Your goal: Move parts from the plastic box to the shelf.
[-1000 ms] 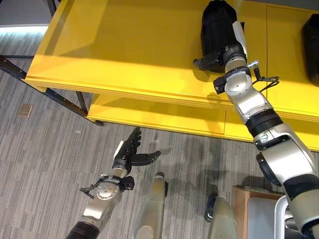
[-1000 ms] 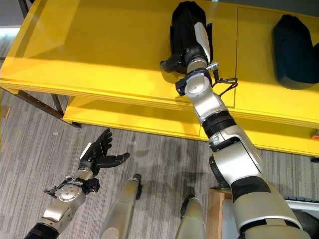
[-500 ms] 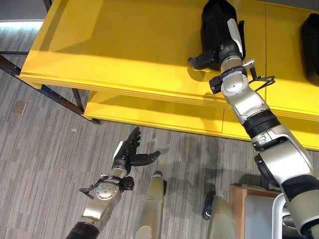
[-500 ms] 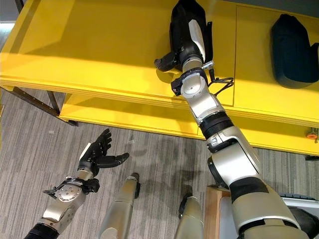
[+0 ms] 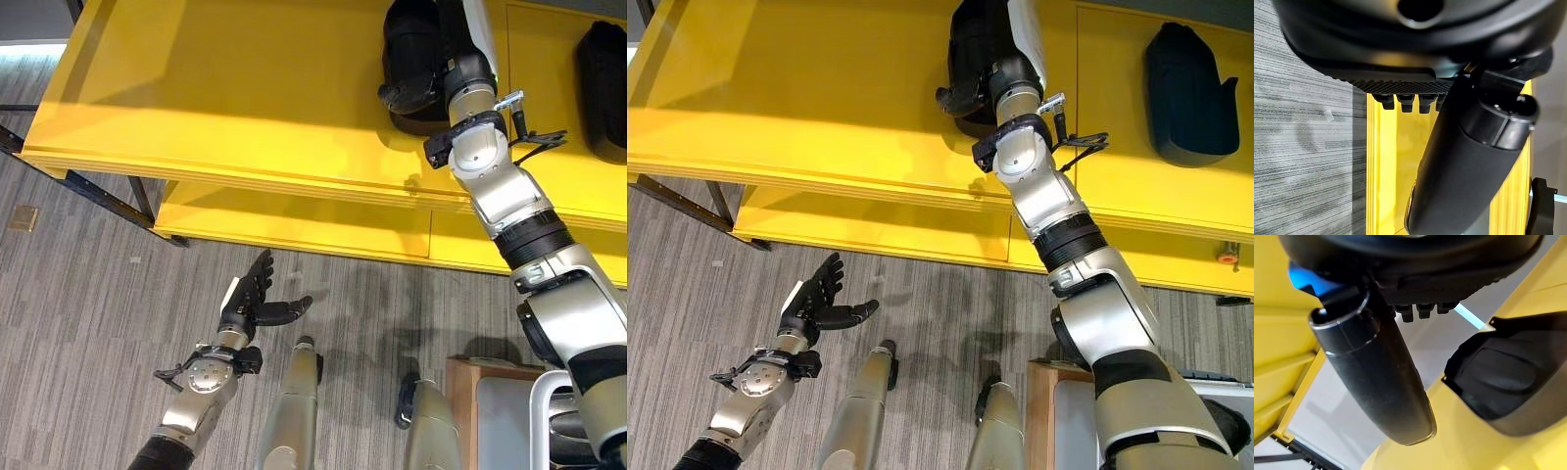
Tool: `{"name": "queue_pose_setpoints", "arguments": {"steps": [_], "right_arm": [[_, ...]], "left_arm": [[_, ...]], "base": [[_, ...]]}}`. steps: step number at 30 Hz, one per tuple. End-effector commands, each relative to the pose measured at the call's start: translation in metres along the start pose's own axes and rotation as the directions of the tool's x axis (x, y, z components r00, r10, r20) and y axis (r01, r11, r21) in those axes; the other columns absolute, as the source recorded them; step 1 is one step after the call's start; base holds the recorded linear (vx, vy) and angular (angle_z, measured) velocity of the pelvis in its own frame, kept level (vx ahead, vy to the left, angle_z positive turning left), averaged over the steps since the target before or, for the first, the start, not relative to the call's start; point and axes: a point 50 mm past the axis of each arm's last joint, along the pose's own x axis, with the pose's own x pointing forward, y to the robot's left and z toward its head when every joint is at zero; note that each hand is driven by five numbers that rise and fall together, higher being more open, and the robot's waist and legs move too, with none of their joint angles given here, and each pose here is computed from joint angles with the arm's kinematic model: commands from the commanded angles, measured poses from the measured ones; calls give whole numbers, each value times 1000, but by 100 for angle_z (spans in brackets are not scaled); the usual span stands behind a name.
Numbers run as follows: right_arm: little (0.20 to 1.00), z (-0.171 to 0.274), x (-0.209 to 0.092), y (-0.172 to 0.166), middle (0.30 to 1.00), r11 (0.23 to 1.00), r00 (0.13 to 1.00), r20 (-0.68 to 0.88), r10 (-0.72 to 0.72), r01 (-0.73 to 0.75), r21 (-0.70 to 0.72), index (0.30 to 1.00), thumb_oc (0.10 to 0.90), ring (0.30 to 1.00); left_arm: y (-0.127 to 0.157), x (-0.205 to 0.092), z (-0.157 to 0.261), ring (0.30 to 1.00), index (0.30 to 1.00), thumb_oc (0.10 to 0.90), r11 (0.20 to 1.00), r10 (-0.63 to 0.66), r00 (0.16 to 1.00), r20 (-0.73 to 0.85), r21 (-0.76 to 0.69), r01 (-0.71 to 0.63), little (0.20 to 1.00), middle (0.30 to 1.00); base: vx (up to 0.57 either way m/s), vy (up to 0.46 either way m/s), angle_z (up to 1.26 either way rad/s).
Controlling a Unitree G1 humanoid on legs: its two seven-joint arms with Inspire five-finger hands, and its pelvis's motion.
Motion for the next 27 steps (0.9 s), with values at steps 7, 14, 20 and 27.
{"name": "queue_pose_setpoints", "arguments": {"steps": [7, 14, 20, 27], "right_arm": [[1000, 29, 5, -51, 1000, 966, 961, 154, -232, 209, 149, 1000, 900, 1000], [1000, 13, -6, -39, 1000, 947, 972, 95, -217, 186, 262, 1000, 900, 1000], [1000, 7, -10, -34, 1000, 922, 974, 62, -217, 184, 341, 1000, 900, 1000], [1000, 2, -9, -31, 1000, 898, 977, 21, -213, 187, 399, 1000, 900, 1000]], "left_arm": [[6, 4, 38, 1000, 1000, 900, 999, -14, 982, 186, 35, 8, 1000, 1000], [7, 2, 35, 1000, 1000, 900, 999, -5, 984, 177, 35, -1, 1000, 1000], [7, 1, 34, 1000, 1000, 900, 1000, -1, 985, 173, 30, -5, 1000, 1000], [7, 0, 34, 1000, 1000, 900, 1000, 0, 985, 171, 27, -4, 1000, 1000]], "base": [[0, 0, 0], [0, 0, 0], [0, 0, 0], [0, -1, 1]]}}
